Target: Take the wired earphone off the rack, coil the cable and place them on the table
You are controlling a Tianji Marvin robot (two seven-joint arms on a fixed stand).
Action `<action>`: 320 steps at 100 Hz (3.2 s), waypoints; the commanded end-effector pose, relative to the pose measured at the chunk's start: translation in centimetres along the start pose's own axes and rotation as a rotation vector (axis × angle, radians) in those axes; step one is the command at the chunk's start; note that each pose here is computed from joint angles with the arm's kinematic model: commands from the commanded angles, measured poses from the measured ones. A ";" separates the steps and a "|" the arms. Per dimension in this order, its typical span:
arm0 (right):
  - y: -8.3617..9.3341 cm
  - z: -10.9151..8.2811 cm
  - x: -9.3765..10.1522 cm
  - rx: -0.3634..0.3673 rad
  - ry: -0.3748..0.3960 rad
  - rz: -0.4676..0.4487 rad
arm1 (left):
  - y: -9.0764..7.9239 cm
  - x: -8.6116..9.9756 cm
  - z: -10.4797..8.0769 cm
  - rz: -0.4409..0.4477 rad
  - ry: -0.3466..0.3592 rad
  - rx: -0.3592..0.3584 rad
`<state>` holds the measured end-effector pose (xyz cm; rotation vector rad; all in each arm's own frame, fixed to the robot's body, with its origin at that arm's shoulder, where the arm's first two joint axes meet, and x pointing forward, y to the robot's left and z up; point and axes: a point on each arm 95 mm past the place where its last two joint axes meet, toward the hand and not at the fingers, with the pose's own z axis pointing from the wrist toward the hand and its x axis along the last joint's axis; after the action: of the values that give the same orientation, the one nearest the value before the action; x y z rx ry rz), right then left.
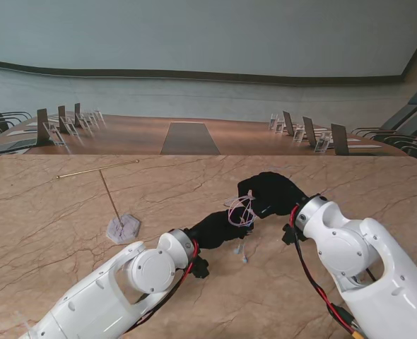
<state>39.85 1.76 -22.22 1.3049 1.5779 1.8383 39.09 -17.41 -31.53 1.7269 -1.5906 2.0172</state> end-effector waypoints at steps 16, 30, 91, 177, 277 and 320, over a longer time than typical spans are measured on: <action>0.4 0.1 0.0 -0.016 0.014 0.001 | 0.1 -0.1 0.0 0.008 -0.015 -0.015; 0.6 0.0 -0.1 -0.022 0.019 0.000 | 0.0 -0.3 -0.1 0.012 -0.020 -0.018; 1.5 0.2 -0.3 -0.039 0.042 -0.017 | -0.2 -1.0 -0.4 0.030 -0.048 -0.050; 3.3 -0.3 0.1 -0.081 0.089 -0.046 | 0.1 -1.5 -0.7 0.042 -0.079 -0.080; 1.8 -1.2 -1.7 -0.044 0.005 -0.058 | -0.9 -3.0 -2.7 0.105 -0.106 -0.029; -0.9 -2.3 -3.5 0.049 -0.108 -0.063 | -1.5 -4.1 -4.4 0.136 -0.146 0.031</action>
<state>39.93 -1.71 -22.98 1.2966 1.5757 1.7101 38.84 -11.54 -32.83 1.8612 -1.7785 2.0275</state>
